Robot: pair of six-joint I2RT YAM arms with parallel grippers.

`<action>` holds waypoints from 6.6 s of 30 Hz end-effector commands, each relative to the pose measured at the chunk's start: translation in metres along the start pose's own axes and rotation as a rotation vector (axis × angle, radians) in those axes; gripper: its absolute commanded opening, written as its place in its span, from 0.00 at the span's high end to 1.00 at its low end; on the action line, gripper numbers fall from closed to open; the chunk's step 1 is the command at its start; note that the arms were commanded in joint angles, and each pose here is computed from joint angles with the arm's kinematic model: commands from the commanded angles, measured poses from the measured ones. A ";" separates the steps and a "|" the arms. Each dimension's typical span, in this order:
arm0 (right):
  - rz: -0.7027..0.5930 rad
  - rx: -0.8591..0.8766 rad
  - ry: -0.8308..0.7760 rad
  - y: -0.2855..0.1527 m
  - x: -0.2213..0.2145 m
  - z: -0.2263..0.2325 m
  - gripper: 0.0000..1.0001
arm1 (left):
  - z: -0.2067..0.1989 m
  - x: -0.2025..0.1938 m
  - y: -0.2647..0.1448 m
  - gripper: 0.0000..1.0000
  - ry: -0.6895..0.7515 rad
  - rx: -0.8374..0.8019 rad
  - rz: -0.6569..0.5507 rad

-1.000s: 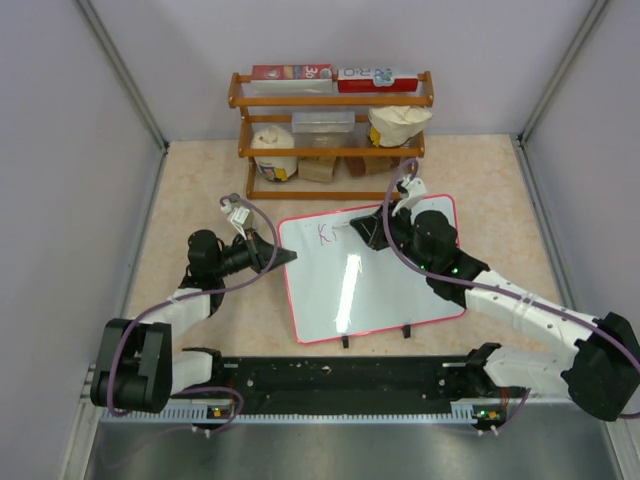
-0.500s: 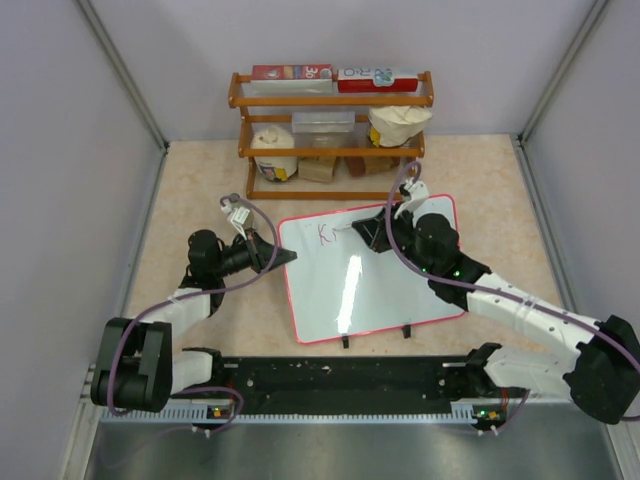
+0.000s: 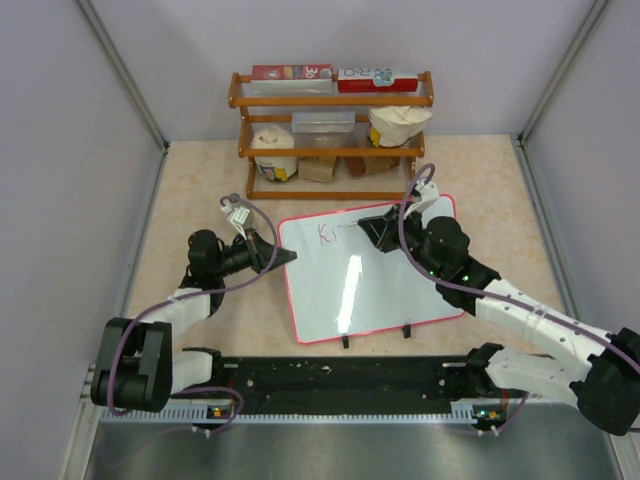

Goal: Write a sentence on the whiteboard

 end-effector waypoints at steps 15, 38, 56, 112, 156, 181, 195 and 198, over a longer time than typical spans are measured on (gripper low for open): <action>0.027 -0.030 -0.001 0.007 -0.016 -0.010 1.00 | 0.032 0.002 0.000 1.00 0.150 0.119 -0.049; 0.071 -0.041 0.005 -0.004 -0.038 -0.015 1.00 | 0.032 0.002 0.000 1.00 0.152 0.120 -0.050; 0.006 -0.077 -0.005 0.012 -0.010 -0.018 1.00 | 0.032 0.002 0.000 1.00 0.151 0.116 -0.047; -0.078 0.073 0.063 -0.020 0.010 0.000 1.00 | 0.032 0.002 0.001 1.00 0.151 0.117 -0.049; 0.053 -0.033 0.019 -0.003 -0.018 -0.021 1.00 | 0.032 0.002 0.000 1.00 0.153 0.117 -0.048; 0.070 -0.081 0.006 -0.013 -0.025 -0.030 1.00 | 0.032 0.002 0.001 1.00 0.150 0.118 -0.048; -0.046 -0.070 0.015 -0.016 0.013 -0.023 1.00 | 0.032 0.002 0.001 1.00 0.152 0.116 -0.047; -0.085 -0.061 0.011 -0.015 0.030 -0.020 1.00 | 0.033 0.001 0.001 1.00 0.149 0.117 -0.045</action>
Point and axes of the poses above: each gripper's point midway between its finger pads, its own y axis out along the fingers, its own z axis along the line the jaws close on, x = y × z, the point moved 3 cm from there along -y, back along the fingers, and after that the axes turned 15 degrees about -y, right-handed, at the moved point
